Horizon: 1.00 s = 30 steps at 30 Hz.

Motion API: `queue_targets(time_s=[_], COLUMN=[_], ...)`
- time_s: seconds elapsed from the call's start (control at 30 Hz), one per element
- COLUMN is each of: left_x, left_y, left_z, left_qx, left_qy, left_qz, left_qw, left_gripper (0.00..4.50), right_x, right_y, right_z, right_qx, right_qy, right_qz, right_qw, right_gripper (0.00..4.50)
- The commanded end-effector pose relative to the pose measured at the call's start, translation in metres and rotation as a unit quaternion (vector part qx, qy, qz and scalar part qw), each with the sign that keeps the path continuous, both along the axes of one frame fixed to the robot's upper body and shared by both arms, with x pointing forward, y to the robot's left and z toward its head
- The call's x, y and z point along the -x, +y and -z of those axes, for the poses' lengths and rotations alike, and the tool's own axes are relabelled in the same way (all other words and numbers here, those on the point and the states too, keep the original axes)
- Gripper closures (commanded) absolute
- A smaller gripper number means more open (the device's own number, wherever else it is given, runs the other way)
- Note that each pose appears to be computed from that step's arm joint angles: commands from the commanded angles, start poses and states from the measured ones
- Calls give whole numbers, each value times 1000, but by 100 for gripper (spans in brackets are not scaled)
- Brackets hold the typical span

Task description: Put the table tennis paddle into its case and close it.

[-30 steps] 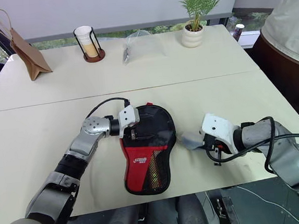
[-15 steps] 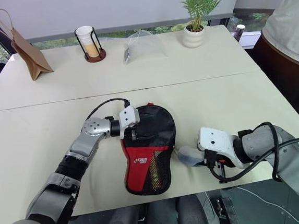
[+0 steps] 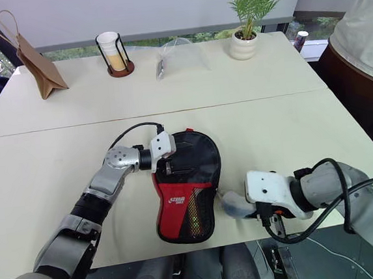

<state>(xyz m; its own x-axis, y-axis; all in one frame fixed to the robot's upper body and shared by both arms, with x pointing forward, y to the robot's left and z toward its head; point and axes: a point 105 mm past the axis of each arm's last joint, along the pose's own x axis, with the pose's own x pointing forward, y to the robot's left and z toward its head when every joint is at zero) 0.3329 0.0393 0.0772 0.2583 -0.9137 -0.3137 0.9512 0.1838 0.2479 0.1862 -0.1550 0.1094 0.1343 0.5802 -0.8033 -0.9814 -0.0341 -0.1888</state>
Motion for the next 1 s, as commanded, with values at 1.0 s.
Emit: queue_targets(time_s=[1.0], left_x=[7], left_y=[31], left_z=[54], left_qx=[-92], left_qy=[71], left_qz=[-66], left_qw=[991], left_gripper=[49], right_x=[39], right_y=[-6], right_z=[-1], right_qx=[50], right_qy=[67], right_qz=[-131], right_qw=[988], right_gripper=[446])
